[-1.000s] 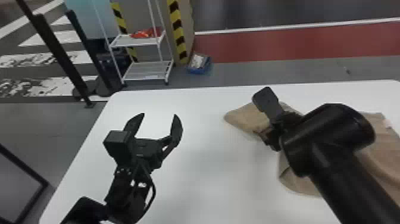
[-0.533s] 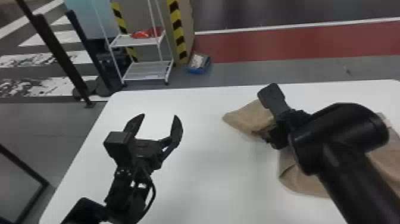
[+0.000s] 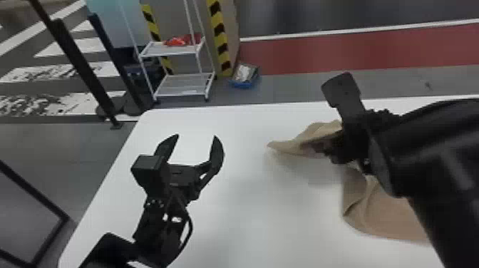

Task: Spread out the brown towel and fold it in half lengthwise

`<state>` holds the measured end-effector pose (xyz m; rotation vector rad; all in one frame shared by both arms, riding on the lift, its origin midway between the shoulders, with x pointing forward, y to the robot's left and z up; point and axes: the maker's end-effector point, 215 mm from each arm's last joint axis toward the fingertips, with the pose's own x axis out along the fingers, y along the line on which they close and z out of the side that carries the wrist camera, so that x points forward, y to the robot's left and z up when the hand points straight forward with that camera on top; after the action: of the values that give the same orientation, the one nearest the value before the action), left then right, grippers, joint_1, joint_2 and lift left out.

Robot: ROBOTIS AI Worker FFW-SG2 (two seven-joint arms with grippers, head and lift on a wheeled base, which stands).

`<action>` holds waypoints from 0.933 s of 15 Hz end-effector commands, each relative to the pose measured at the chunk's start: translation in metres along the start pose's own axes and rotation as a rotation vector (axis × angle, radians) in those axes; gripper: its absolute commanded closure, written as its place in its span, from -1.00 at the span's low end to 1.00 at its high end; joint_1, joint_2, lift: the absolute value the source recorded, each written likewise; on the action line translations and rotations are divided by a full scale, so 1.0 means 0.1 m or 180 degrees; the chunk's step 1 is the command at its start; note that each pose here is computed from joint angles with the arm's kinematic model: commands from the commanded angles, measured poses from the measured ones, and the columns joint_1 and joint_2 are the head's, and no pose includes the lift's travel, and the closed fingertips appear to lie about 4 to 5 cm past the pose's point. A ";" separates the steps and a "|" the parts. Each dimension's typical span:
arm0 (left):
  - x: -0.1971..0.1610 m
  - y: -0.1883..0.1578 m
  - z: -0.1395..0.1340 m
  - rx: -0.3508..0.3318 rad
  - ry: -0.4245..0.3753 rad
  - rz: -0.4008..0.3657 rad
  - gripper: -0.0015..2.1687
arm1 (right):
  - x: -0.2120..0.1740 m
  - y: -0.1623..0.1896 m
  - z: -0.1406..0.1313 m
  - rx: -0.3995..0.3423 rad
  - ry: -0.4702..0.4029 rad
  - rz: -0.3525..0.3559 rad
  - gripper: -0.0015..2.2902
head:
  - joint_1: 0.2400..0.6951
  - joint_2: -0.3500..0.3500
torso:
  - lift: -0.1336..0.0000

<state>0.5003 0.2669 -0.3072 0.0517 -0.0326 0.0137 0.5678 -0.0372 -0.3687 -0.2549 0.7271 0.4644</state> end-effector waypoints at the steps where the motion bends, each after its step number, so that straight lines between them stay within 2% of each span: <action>1: 0.00 0.00 0.01 0.0000 -0.0003 0.0000 -0.92 | -0.13 0.03 0.13 0.0084 -0.0055 0.0083 0.68 | 1.00 0.67 | -0.86; 3: 0.01 0.01 0.01 0.0006 -0.0005 0.0009 -0.92 | -0.20 -0.05 0.27 0.0265 -0.0132 0.0184 0.68 | 1.00 0.67 | -0.86; 5: -0.01 0.04 0.00 0.0012 0.0004 0.0024 -0.92 | -0.30 -0.18 0.54 0.0391 -0.0313 0.0235 0.68 | 1.00 0.67 | -0.86; 7: -0.03 0.05 -0.02 0.0014 0.0015 0.0031 -0.92 | -0.42 -0.40 0.98 0.0553 -0.0727 0.0302 0.68 | 0.99 0.66 | -0.86; 8: -0.03 0.05 -0.03 0.0014 0.0020 0.0031 -0.92 | -0.46 -0.44 1.15 0.0723 -0.0906 0.0470 0.68 | 0.90 0.64 | -0.86; 9: -0.04 0.05 -0.02 0.0017 0.0019 0.0029 -0.92 | -0.53 -0.53 1.28 0.0857 -0.1048 0.0536 0.68 | 0.83 0.63 | -0.86; 14: -0.05 0.05 -0.02 0.0026 0.0015 0.0031 -0.92 | -0.63 -0.41 1.38 0.0911 -0.1213 0.0702 0.68 | 0.65 0.61 | -0.86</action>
<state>0.4955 0.2723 -0.3098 0.0588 -0.0264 0.0242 0.6299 -0.0444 -0.2269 0.1626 0.4564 0.5748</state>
